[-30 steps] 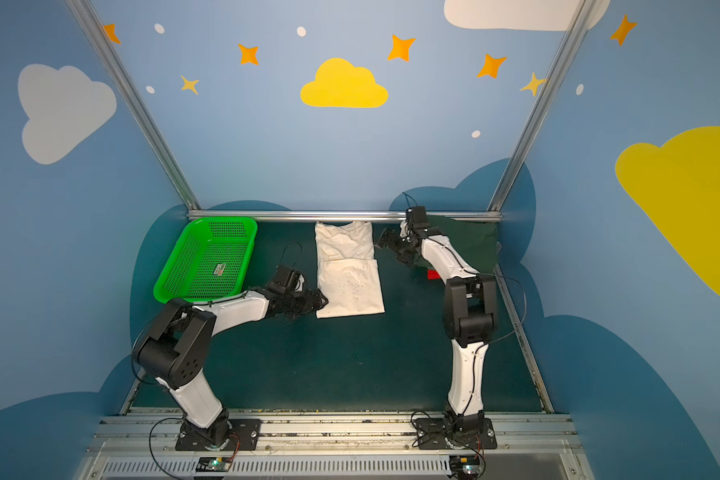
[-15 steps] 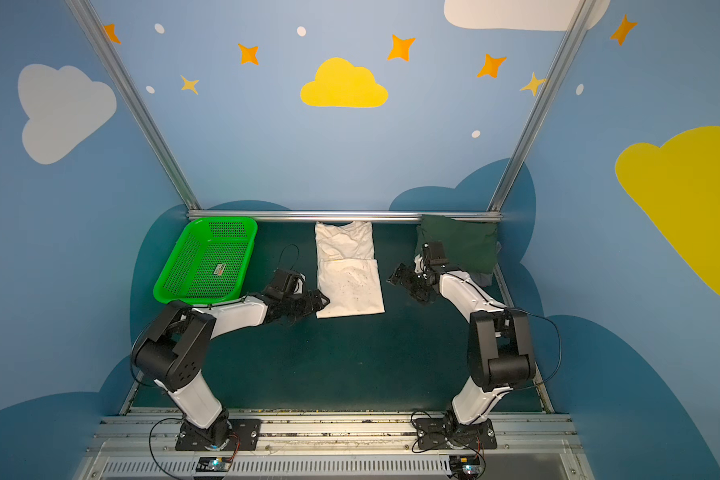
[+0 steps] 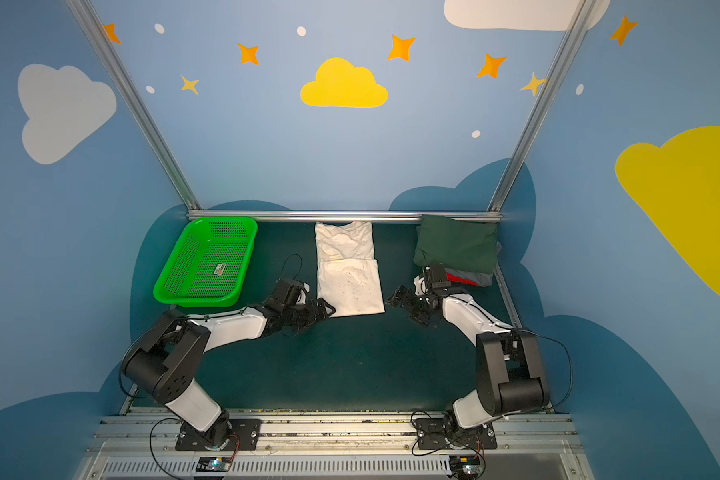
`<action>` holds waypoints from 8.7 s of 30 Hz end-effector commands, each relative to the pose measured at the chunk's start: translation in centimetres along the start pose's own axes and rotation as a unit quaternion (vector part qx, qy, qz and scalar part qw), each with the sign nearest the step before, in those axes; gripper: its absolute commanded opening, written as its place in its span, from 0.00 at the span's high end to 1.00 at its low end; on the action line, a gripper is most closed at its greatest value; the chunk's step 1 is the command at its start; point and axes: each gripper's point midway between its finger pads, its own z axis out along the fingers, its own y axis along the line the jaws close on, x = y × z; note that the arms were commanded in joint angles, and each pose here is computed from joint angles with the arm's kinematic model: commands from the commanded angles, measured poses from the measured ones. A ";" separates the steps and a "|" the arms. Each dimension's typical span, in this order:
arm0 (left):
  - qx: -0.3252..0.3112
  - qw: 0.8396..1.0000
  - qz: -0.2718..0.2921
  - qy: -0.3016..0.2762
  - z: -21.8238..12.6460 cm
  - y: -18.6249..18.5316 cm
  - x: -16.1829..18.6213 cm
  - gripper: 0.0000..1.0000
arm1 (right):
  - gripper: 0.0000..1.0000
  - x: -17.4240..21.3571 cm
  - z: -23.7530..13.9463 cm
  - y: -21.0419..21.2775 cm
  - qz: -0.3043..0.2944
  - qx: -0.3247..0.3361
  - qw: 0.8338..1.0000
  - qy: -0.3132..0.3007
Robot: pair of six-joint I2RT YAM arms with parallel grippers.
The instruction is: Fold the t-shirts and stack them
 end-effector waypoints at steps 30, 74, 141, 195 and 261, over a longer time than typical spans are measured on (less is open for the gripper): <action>-0.035 0.996 -0.069 -0.047 -2.0 0.8 0.6 0.06 | 0.29 5.4 7.3 -1.6 -0.003 -0.016 0.994 0.108; -0.106 0.987 -0.108 -0.053 3.2 4.6 -1.4 0.57 | 0.53 2.1 10.0 -6.3 0.012 0.101 0.991 0.086; -0.040 0.990 -0.046 -0.124 -8.2 -0.8 -2.6 0.97 | 1.00 4.9 -2.9 5.7 -0.122 0.000 0.992 0.014; 0.040 0.977 -0.012 -0.211 -17.7 -4.5 1.0 0.97 | 1.00 9.6 -9.3 9.4 -0.177 0.012 0.984 -0.023; -0.078 0.979 -0.027 -0.188 -3.2 0.3 -21.8 0.02 | 0.12 -7.1 4.1 7.7 -0.107 0.057 0.991 0.053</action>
